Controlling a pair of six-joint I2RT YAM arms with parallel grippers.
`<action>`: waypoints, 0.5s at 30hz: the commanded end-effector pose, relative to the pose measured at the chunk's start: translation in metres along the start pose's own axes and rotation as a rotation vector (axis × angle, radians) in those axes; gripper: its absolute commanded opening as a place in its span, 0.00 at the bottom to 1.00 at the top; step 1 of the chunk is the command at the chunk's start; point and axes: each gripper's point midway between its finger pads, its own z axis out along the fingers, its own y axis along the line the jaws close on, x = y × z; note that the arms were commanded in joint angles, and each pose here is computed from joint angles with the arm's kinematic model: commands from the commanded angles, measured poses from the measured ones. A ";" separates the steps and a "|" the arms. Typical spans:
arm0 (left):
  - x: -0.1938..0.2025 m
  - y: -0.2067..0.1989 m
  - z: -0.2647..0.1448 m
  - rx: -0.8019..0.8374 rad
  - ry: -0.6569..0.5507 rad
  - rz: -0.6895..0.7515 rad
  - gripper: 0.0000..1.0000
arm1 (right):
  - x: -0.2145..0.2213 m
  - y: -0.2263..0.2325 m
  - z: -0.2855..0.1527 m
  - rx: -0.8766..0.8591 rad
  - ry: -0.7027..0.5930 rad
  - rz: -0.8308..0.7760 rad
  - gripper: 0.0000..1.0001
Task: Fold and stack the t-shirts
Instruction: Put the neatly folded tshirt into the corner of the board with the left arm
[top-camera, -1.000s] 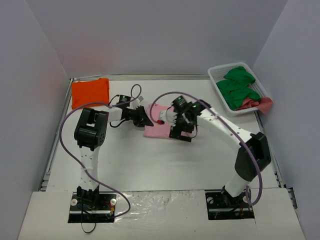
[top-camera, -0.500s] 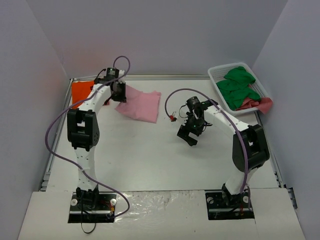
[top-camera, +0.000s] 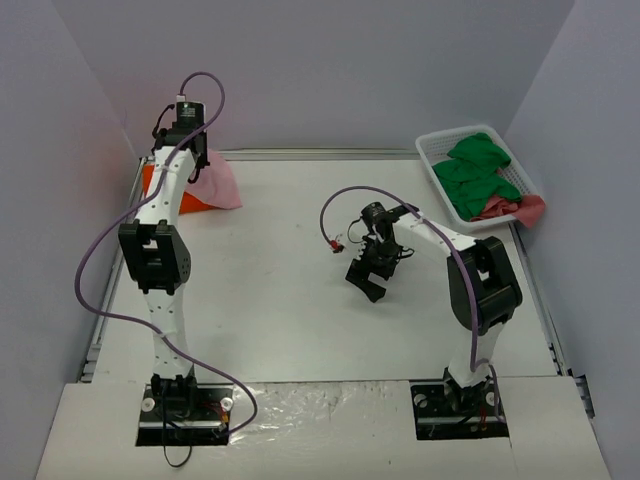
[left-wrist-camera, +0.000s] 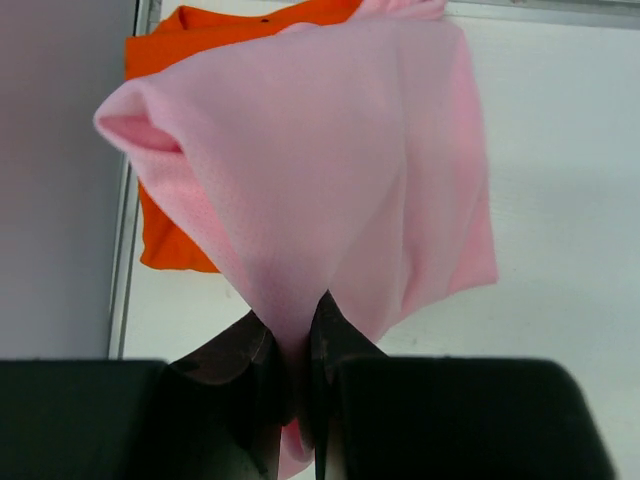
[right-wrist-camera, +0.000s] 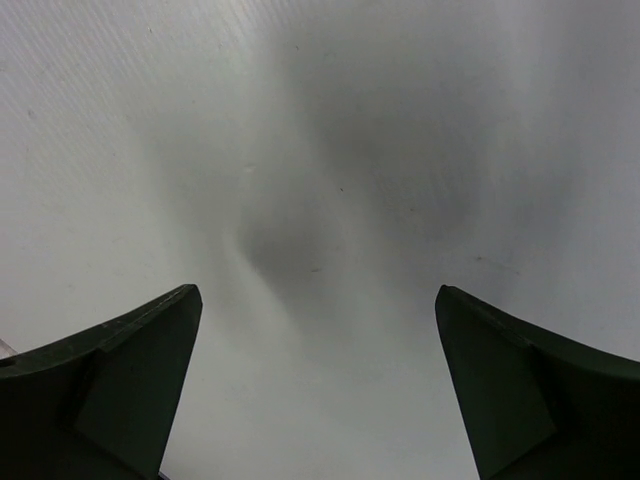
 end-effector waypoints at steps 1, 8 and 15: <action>-0.015 0.020 -0.009 -0.078 -0.006 0.059 0.02 | 0.003 0.011 0.007 -0.042 0.038 -0.005 1.00; -0.017 0.037 0.004 -0.130 -0.004 0.143 0.02 | 0.009 0.011 0.014 -0.047 0.074 0.000 1.00; -0.026 0.059 -0.002 -0.171 -0.034 0.135 0.02 | 0.014 0.010 0.021 -0.055 0.104 0.014 1.00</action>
